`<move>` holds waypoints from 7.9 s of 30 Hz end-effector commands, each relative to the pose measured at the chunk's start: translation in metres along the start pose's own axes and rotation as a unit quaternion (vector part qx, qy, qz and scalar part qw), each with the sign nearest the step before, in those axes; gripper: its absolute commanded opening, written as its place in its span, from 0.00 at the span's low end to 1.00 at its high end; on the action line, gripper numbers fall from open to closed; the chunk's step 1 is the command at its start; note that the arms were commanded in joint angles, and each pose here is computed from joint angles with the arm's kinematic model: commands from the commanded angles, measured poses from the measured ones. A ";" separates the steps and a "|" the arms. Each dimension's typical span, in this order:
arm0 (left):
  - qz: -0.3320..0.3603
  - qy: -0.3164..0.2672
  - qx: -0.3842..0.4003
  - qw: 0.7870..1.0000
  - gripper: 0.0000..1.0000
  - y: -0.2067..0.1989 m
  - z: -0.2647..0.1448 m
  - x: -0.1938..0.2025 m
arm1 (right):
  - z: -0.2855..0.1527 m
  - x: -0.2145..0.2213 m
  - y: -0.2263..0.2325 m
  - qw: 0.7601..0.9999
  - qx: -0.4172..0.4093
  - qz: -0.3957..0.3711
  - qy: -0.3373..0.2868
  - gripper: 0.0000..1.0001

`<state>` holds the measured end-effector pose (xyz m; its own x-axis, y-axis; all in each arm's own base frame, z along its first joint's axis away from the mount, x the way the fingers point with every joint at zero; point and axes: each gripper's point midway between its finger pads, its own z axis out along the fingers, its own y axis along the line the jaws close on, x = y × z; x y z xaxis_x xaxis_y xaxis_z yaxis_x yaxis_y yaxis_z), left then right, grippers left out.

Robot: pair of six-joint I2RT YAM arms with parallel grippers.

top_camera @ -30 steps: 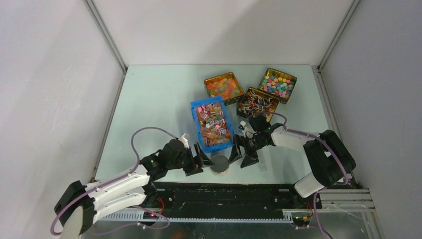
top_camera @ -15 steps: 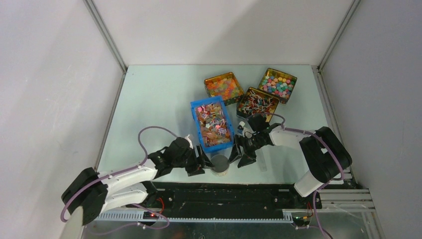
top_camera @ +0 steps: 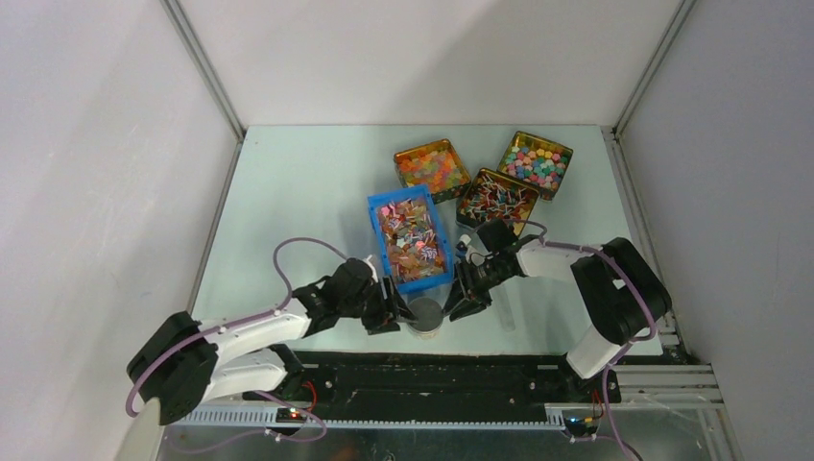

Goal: Pack the candies
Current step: Move the packing bottle to the center of the board, then pick up the packing bottle from the center of the board, then screw the bottle lid onto the packing bottle.

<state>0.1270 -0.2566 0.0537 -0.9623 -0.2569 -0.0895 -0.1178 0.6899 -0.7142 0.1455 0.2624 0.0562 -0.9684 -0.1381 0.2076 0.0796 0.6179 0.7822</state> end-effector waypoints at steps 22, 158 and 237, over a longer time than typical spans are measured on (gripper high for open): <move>0.046 0.023 -0.025 0.998 0.42 -0.002 0.016 0.008 | -0.022 -0.002 -0.027 0.993 0.097 -0.028 -0.067 0.66; 0.619 -0.215 0.216 0.724 0.78 -0.069 0.101 0.018 | -0.128 -0.016 -0.008 0.973 0.093 -0.083 -0.196 1.00; 0.732 -0.100 0.274 0.616 0.57 -0.152 -0.131 0.059 | -0.096 0.143 0.215 0.611 -0.107 -0.767 -0.162 1.00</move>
<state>0.0592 -0.2811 0.2141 0.0508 0.3380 -0.9398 0.9986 -0.0009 0.0537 0.0365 0.2886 0.3012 -0.0083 -0.2959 -0.9552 -0.9783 -0.1953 0.0690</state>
